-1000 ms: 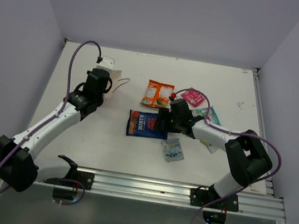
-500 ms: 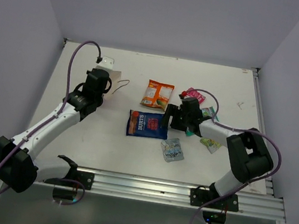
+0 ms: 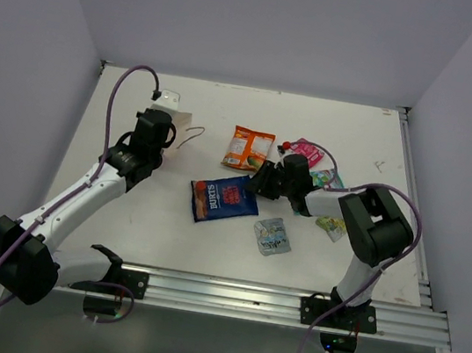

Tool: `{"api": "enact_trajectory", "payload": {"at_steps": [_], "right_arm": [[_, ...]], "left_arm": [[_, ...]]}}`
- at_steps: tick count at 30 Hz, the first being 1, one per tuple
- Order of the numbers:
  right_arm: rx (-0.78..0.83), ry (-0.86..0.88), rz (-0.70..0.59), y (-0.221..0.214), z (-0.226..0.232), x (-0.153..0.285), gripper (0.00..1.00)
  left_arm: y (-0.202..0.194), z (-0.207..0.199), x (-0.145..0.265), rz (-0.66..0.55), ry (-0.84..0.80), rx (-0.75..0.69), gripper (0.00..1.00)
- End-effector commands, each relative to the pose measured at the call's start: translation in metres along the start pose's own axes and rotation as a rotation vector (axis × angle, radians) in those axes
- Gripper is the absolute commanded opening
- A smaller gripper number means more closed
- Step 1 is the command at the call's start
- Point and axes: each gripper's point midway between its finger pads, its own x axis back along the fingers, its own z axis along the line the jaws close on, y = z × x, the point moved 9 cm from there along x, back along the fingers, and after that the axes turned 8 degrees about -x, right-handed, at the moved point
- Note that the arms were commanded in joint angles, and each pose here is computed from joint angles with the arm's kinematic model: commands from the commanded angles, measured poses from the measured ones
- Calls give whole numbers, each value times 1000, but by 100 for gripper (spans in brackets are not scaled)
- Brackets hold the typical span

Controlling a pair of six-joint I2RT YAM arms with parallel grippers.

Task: Place the snacks into the paper bag
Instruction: Pick up the snack from the center of the board.

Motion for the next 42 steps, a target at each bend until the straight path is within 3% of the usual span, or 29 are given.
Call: {"api": "enact_trajectory", "payload": {"at_steps": [1, 2, 7, 13, 20, 27, 33, 42], "right_arm": [[-56, -211, 109, -37, -49, -1, 37], [-52, -212, 111, -37, -48, 0, 26], [-26, -179, 69, -27, -32, 13, 0], [39, -178, -44, -3, 1, 48, 0], [96, -303, -189, 26, 21, 82, 0], [16, -496, -361, 49, -8, 108, 0], [-63, -560, -449, 58, -31, 122, 0], [-188, -616, -506, 66, -65, 138, 0]], "left_arm": [[8, 7, 2, -54, 26, 28, 0], [8, 6, 2, -54, 25, 28, 0], [8, 6, 2, -53, 20, 26, 0], [9, 5, 2, -54, 15, 27, 0], [8, 5, 2, -52, 13, 27, 0], [9, 4, 2, -53, 1, 32, 0], [9, 4, 3, -56, -5, 37, 0], [10, 5, 5, -61, -3, 50, 0]]}}
